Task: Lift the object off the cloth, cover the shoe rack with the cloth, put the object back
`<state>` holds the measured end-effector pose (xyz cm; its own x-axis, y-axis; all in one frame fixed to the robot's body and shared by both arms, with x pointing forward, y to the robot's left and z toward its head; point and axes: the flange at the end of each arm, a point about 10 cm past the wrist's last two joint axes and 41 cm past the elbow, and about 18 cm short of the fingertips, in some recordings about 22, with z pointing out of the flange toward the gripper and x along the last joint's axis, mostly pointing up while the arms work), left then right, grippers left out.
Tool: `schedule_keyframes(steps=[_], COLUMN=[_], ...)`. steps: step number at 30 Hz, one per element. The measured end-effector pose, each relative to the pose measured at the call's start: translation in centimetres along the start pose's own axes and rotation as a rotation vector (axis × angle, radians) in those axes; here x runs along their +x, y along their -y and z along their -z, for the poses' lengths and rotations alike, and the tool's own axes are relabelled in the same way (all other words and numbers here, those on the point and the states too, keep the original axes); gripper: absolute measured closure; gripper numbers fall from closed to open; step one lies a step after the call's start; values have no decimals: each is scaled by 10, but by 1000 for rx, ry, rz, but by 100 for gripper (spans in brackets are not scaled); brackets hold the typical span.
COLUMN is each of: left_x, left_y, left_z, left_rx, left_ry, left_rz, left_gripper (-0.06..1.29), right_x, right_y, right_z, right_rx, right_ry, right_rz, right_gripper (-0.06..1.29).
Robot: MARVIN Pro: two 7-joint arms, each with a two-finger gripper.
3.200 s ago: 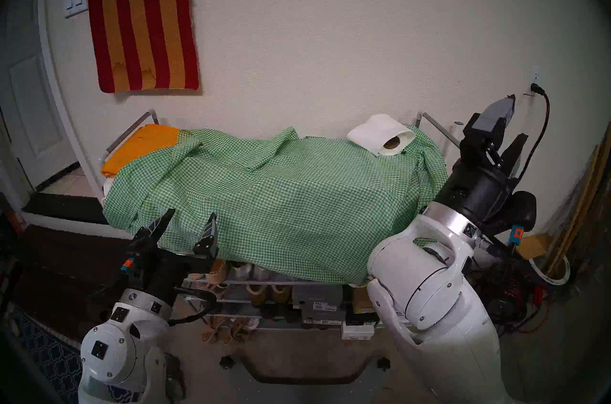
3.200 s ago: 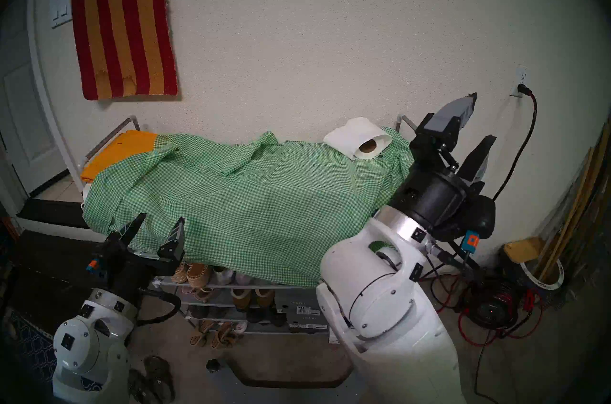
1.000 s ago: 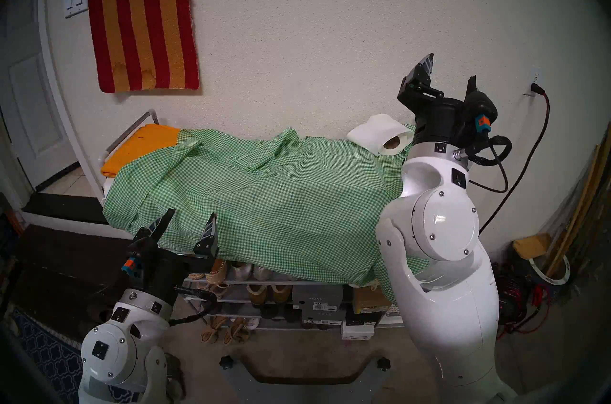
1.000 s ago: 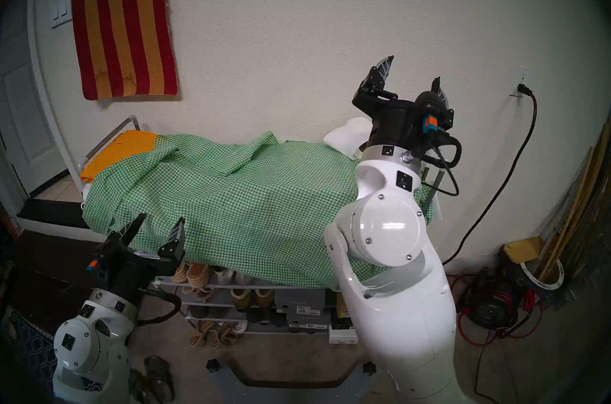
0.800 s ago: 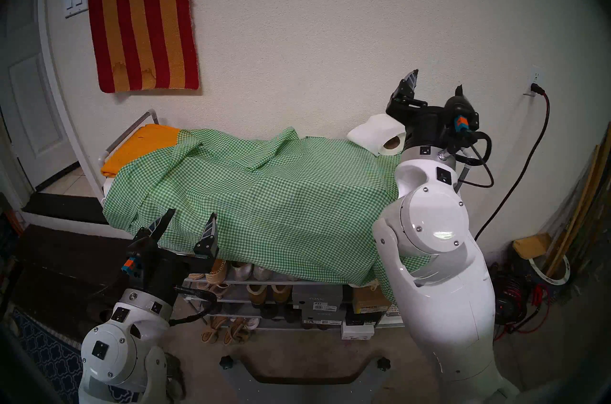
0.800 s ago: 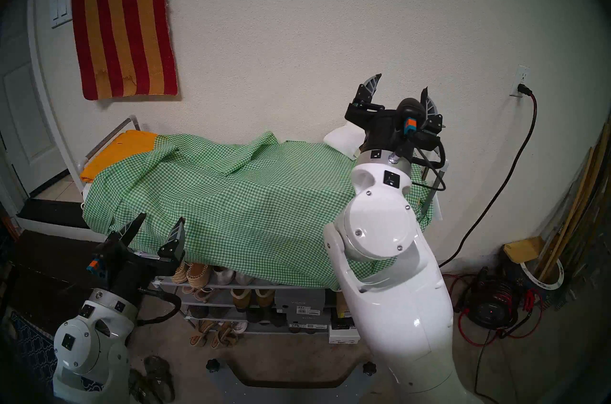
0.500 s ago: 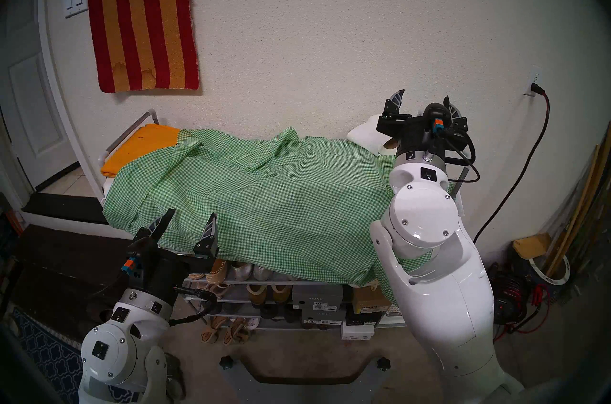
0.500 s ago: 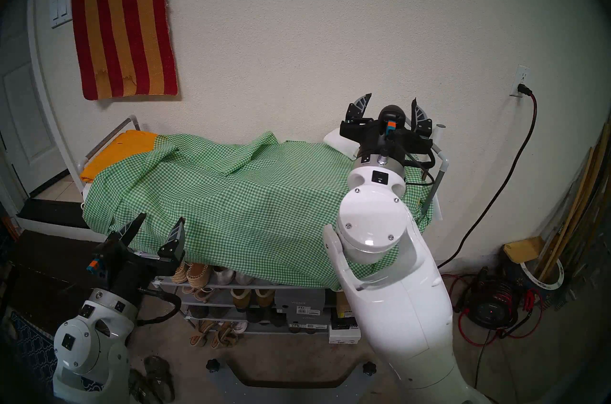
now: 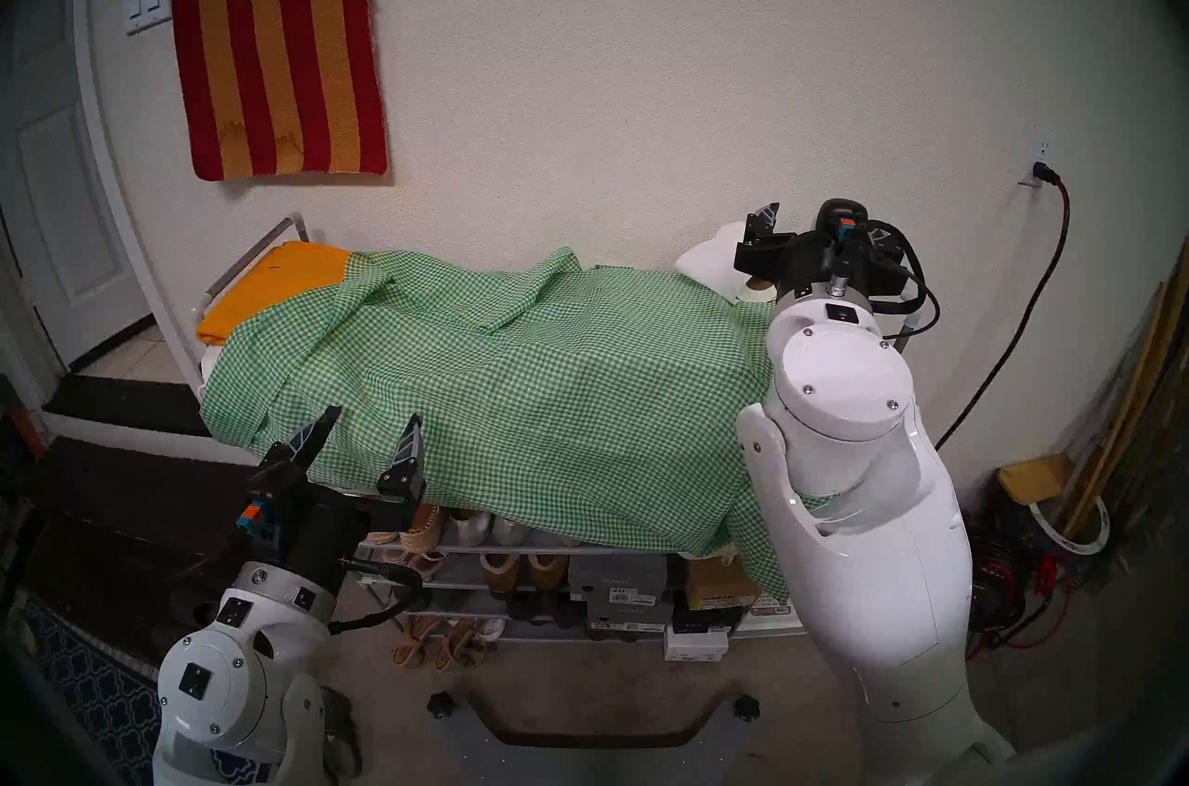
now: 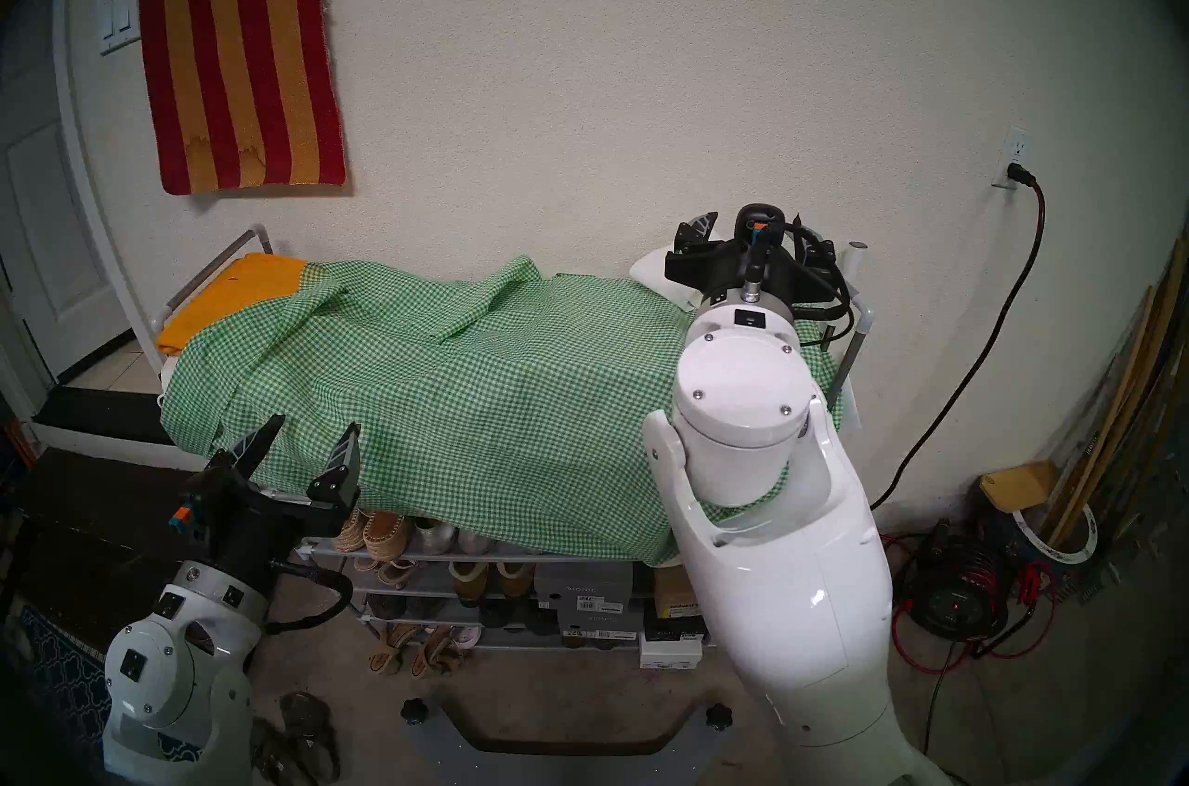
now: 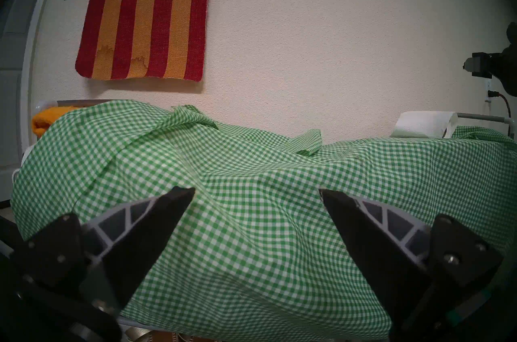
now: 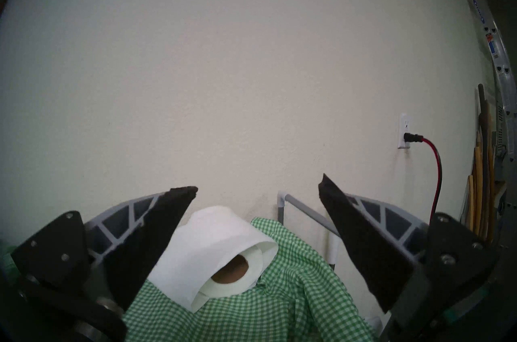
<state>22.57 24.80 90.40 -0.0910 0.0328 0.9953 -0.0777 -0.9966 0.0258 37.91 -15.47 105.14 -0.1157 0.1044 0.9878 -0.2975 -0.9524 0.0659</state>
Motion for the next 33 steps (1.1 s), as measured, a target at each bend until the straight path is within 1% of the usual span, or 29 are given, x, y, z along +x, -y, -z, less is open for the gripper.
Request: schedule_keyframes(steps=[3, 4, 8, 9, 10, 14, 17, 19, 22, 25, 29, 33], left_x=[0, 0, 0, 0, 0, 0, 0, 0, 0, 0, 0, 0], left_y=[0, 0, 0, 0, 0, 0, 0, 0, 0, 0, 0, 0], left_z=[0, 0, 0, 0, 0, 0, 0, 0, 0, 0, 0, 0], left_rx=[0, 0, 0, 0, 0, -1, -1, -2, -2, -2, -2, -3], left_ry=[0, 0, 0, 0, 0, 0, 0, 0, 0, 0, 0, 0], left_rz=[0, 0, 0, 0, 0, 0, 0, 0, 0, 0, 0, 0], left_gripper=[-4, -4, -4, -4, -4, -4, -4, -4, -4, -4, -4, -4], right_x=[-9, -10, -20, -21, -23, -21, -16, -10, -1, 3, -1, -13], right_y=[2, 2, 4, 4, 4, 2, 1, -1, -5, -9, -13, -16], right_z=[-5, -6, -11, -11, -12, -14, -13, -11, -10, -10, -14, -22], right_rx=[23, 26, 51, 53, 61, 81, 92, 107, 134, 159, 177, 189], right_ry=[78, 86, 174, 182, 211, 256, 255, 248, 238, 240, 260, 301], right_rz=[20, 23, 54, 56, 64, 77, 79, 68, 33, 5, -20, -36], right_gripper=[-2, -2, -2, -2, -2, -2, -2, -2, -2, -2, -2, -2])
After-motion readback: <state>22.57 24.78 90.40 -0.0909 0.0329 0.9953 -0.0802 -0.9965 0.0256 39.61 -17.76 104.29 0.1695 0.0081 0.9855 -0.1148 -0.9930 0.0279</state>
